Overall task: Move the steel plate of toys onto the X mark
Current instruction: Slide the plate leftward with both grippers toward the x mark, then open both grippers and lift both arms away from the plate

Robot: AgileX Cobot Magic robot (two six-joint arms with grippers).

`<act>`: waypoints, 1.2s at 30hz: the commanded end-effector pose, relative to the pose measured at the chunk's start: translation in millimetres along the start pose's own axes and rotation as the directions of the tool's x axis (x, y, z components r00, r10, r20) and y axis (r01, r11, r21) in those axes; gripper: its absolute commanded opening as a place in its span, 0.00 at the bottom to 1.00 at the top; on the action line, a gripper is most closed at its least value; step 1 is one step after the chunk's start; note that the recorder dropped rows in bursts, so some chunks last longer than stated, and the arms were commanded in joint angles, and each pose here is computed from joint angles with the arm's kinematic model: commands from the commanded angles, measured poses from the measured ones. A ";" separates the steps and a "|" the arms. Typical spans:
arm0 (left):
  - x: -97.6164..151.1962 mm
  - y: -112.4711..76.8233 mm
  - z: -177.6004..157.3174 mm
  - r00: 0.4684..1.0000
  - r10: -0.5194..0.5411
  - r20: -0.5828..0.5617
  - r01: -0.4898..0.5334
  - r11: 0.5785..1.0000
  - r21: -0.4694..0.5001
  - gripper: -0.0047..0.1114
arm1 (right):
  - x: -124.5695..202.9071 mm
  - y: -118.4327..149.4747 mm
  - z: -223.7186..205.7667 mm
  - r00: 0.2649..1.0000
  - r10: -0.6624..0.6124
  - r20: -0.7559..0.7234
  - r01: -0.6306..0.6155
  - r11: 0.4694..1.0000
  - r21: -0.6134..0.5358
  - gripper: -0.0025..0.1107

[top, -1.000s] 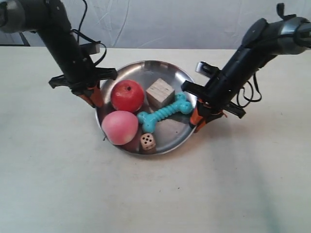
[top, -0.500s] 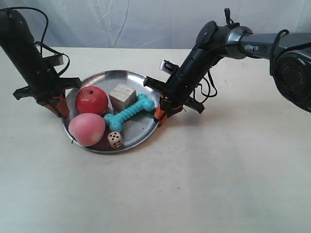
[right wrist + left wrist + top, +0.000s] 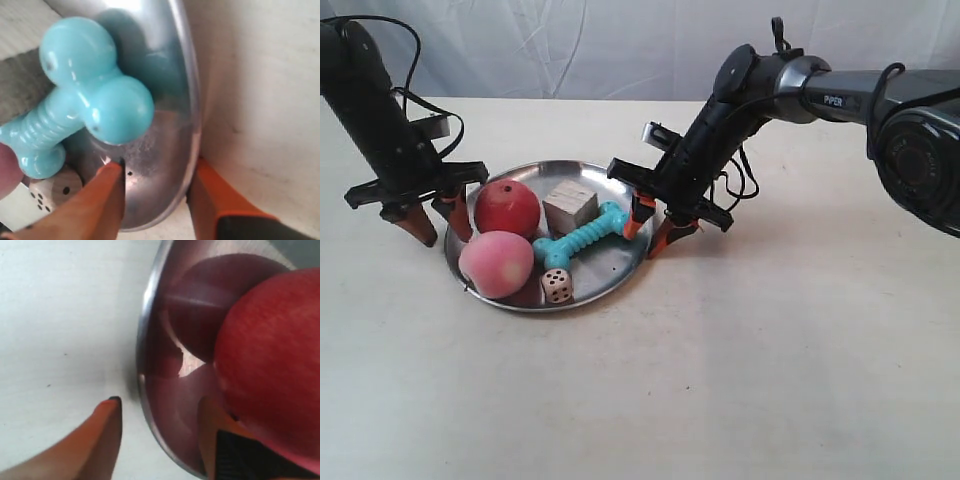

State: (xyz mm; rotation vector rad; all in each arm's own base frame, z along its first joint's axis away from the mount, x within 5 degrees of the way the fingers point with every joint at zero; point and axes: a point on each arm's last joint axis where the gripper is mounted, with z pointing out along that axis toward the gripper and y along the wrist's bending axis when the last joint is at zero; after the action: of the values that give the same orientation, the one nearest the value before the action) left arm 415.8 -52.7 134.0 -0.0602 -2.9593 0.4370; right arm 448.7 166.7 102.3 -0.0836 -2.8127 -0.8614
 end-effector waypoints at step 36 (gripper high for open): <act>266.6 -48.5 -178.2 0.340 0.333 0.879 -0.247 0.934 -0.258 0.04 | 317.4 -21.3 -181.8 0.349 -0.509 0.787 0.281 0.858 0.430 0.02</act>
State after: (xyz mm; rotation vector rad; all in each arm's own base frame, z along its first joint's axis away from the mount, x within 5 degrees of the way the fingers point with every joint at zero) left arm 193.3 -35.2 347.5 -0.4841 -4.0565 0.6027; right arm 186.3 50.8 312.0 0.3520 -4.0043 -0.6477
